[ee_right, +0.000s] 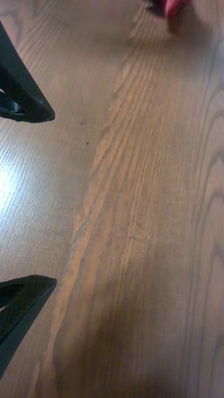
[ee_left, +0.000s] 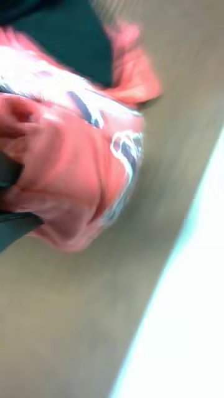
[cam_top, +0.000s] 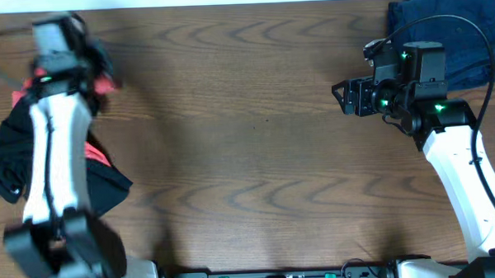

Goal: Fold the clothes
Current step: 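Lift the red T-shirt with the left gripper, pulling it off the black clothes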

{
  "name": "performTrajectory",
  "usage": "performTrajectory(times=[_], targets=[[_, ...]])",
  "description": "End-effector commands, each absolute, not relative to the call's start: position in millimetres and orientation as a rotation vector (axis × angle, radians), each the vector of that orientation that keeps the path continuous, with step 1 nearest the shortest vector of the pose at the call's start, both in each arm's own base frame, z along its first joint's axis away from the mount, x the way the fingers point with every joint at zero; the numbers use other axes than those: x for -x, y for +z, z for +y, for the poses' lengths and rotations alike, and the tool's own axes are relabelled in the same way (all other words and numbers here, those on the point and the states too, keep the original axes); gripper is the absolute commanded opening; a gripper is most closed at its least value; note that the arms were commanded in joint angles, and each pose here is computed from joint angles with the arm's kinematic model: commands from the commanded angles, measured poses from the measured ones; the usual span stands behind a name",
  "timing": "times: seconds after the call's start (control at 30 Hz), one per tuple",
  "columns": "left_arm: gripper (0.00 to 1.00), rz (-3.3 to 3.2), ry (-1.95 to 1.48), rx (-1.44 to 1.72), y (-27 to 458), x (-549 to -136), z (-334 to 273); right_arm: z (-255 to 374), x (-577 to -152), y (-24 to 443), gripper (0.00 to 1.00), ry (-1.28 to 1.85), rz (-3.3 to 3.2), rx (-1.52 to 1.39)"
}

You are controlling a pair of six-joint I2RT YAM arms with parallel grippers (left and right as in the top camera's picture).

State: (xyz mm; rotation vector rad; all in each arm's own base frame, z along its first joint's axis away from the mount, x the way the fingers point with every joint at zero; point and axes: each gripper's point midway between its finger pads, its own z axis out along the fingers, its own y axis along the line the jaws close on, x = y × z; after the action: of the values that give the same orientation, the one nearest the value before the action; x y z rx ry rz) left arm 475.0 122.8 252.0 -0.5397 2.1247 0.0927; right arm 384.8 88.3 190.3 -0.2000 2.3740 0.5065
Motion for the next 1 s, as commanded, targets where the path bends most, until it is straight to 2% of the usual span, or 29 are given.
performTrajectory(times=[0.0, 0.07, 0.2, 0.43, 0.57, 0.7, 0.97], targets=[[0.06, 1.772, 0.078, 0.561, 380, -464, 137, 91, -389, 197, 0.76, 0.502, 2.362, 0.206], [0.06, 1.607, 0.099, 0.554, 438, -450, 146, 91, -388, 196, 0.75, 0.503, 2.367, 0.205], [0.06, 1.395, 0.146, 0.567, 514, -421, 158, 91, -386, 195, 0.75, 0.505, 2.377, 0.205], [0.06, 1.147, 0.252, 0.658, 596, -372, 183, 91, -381, 190, 0.74, 0.509, 2.405, 0.201], [0.06, 1.086, 0.239, 0.639, 623, -357, 179, 91, -380, 189, 0.74, 0.514, 2.411, 0.19], [0.06, 1.126, 0.161, 0.558, 633, -360, 152, 95, -380, 192, 0.74, 0.548, 2.401, 0.2], [0.06, 1.363, -0.106, 0.373, 598, -389, 65, 107, -375, 196, 0.74, 0.642, 2.385, 0.236]])
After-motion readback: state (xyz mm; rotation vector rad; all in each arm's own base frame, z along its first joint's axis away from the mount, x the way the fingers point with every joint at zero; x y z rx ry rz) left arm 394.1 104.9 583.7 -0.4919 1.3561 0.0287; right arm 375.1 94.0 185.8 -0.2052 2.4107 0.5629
